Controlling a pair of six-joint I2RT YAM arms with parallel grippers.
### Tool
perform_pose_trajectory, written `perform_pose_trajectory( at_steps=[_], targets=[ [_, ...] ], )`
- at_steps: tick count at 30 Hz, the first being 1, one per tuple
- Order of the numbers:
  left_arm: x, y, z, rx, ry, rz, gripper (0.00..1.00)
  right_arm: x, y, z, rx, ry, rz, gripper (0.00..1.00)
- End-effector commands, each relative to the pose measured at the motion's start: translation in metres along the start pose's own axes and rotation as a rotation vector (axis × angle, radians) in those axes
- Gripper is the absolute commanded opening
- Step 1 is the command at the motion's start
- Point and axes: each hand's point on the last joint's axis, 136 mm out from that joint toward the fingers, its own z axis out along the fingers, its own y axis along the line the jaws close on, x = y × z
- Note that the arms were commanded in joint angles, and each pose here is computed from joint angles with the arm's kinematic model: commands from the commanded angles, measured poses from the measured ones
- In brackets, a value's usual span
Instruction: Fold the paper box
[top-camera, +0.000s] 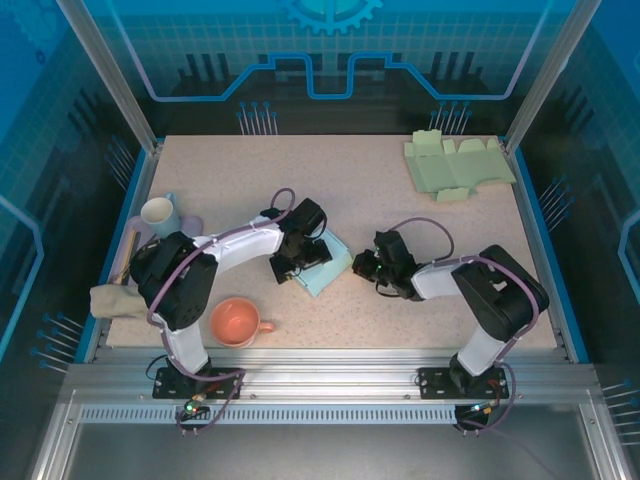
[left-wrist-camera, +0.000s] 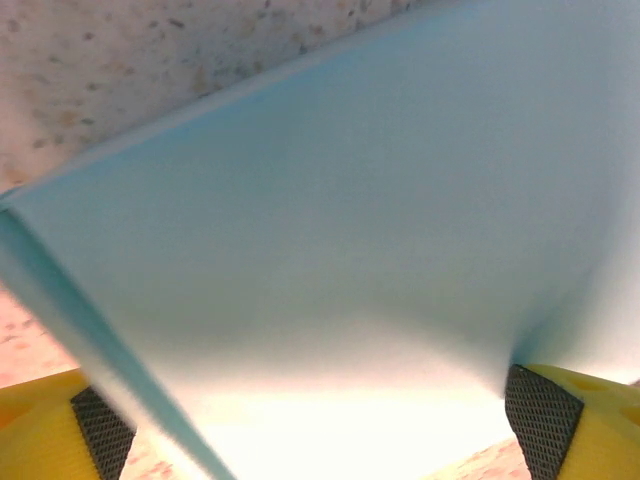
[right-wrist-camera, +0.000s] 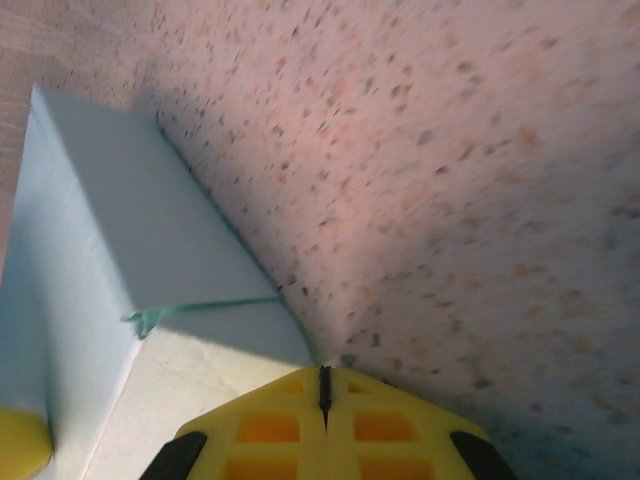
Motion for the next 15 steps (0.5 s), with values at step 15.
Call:
perform_pose_trajectory(
  at_steps=[15],
  targets=[
    [-0.108, -0.051, -0.049, 0.202, -0.284, 0.435, 0.99, 0.003, 0.018, -0.027, -0.03, 0.163, 0.012, 0.0]
  ],
)
